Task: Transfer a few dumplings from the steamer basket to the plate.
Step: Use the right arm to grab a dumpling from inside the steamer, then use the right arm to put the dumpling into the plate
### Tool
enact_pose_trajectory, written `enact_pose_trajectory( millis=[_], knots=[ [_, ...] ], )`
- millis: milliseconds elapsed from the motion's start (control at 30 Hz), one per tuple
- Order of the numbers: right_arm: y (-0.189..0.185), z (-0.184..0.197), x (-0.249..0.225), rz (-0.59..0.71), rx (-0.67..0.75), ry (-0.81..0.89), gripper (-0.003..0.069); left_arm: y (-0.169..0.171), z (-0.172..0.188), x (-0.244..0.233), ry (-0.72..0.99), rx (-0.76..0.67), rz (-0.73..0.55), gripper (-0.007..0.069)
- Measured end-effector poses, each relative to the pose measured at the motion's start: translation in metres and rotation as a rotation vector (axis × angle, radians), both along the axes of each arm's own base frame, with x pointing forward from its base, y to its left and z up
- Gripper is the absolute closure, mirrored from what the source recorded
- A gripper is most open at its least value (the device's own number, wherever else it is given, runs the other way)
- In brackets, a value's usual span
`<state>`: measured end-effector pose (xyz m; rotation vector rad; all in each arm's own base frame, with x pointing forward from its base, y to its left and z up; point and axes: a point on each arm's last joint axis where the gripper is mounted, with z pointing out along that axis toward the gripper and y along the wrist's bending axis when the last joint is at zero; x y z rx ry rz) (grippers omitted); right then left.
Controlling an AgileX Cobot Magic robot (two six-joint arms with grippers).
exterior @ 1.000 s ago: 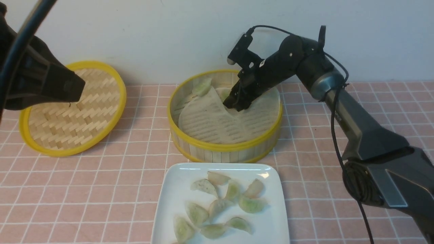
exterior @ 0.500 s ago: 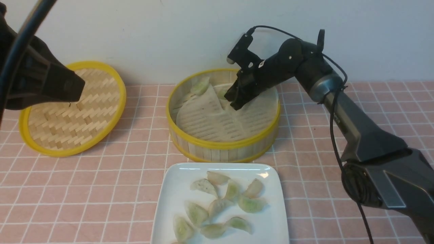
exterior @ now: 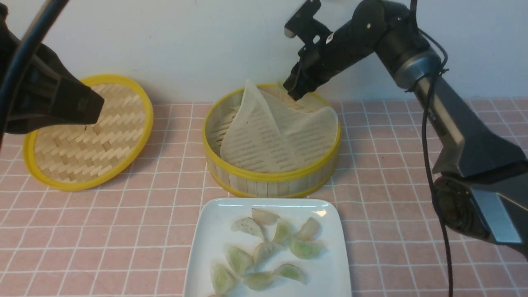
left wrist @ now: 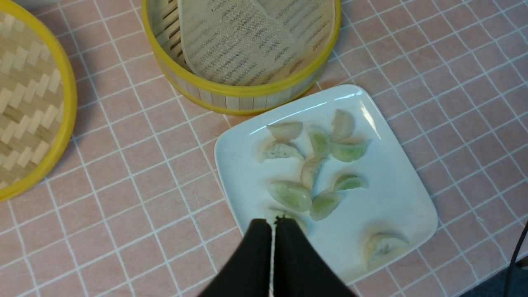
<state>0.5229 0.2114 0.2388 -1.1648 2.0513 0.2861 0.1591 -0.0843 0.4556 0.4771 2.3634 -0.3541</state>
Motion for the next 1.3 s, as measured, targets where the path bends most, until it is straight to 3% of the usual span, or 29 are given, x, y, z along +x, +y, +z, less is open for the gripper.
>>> enact_pose_trajectory(
  millis=[333,433,600,700,867,1100,1300],
  knots=[
    [-0.009,0.017,-0.001,-0.124,0.087,0.063,0.0618,0.0,0.0,0.0,0.0,0.0,0.0,0.0631],
    [-0.01,0.037,-0.007,-0.149,0.117,0.058,0.0618,0.0,0.0,0.0,0.0,0.0,0.0,0.0631],
    [-0.02,0.12,-0.04,-0.242,0.251,0.053,0.0618,0.0,0.0,0.0,-0.001,0.002,0.0,0.0631],
    [-0.026,0.149,-0.064,-0.249,0.277,0.094,0.0619,0.001,0.0,0.0,-0.005,0.009,0.001,0.0631],
    [-0.029,0.156,-0.118,-0.239,0.21,0.235,0.062,0.002,0.0,0.001,-0.02,0.036,-0.012,0.0631],
    [-0.013,0.096,-0.215,-0.124,0.03,0.506,0.0622,0.002,0.0,0.001,-0.041,0.072,-0.051,0.0631],
    [-0.002,0.029,-0.262,-0.096,-0.102,0.705,0.0621,0.002,0.0,0.001,-0.056,0.095,-0.08,0.0631]
  ],
)
